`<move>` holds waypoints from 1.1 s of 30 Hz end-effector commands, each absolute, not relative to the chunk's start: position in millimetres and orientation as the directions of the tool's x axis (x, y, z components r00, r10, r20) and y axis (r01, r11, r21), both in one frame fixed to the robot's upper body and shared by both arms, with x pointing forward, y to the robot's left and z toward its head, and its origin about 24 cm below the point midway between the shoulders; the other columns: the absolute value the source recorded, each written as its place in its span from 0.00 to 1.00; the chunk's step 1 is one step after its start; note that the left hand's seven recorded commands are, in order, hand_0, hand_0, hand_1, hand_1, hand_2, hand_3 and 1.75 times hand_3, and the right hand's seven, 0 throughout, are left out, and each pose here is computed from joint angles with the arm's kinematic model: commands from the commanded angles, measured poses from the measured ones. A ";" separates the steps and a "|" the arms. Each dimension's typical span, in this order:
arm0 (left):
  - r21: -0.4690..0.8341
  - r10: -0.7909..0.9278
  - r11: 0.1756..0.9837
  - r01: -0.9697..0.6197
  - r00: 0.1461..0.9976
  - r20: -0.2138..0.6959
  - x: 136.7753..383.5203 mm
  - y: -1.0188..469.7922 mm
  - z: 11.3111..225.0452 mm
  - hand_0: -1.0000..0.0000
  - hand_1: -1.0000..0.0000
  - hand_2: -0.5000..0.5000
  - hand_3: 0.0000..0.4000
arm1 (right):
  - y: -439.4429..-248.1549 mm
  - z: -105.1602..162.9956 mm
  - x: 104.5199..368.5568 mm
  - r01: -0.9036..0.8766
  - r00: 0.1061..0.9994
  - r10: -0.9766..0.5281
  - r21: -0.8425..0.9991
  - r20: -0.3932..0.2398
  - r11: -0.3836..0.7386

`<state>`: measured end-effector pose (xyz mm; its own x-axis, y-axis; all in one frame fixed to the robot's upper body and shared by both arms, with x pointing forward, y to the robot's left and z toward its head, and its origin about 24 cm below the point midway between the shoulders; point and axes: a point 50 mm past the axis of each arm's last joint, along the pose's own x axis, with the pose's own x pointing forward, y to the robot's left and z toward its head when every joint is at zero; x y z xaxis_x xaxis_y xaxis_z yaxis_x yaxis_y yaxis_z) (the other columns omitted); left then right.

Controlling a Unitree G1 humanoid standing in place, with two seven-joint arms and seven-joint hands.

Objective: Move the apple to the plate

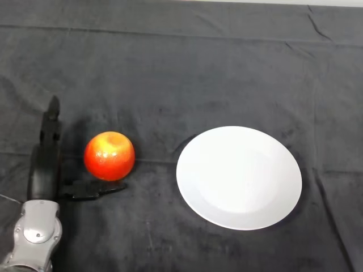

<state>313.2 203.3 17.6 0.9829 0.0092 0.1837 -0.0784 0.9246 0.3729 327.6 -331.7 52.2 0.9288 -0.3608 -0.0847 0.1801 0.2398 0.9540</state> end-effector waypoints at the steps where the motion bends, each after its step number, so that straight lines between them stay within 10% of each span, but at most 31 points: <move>1: 0.404 -0.085 0.915 -0.016 0.969 0.230 319.5 185.5 27.7 0.96 1.00 0.48 0.04 | -342.1 50.3 319.7 0.193 0.918 -0.387 0.951 -0.088 0.240; 7: 0.432 -0.143 0.901 0.036 0.966 0.217 317.9 174.4 24.1 0.98 1.00 0.49 0.02 | -342.1 50.3 319.7 0.193 0.918 -0.387 0.951 -0.088 0.240; 10: 0.443 -0.169 0.894 0.060 0.963 0.211 317.4 170.4 22.9 0.58 1.00 0.29 0.42 | -342.1 50.3 319.7 0.193 0.918 -0.387 0.951 -0.088 0.240; 15: 0.460 -0.206 0.883 0.095 0.958 0.198 316.2 166.9 20.9 0.00 0.50 0.25 1.00 | -342.1 50.4 319.7 0.193 0.918 -0.387 0.951 -0.088 0.240; 33: 0.482 -0.260 0.862 0.158 0.954 0.153 317.4 162.3 18.3 0.00 0.05 0.47 1.00 | -342.1 50.4 319.7 0.193 0.918 -0.387 0.952 -0.088 0.240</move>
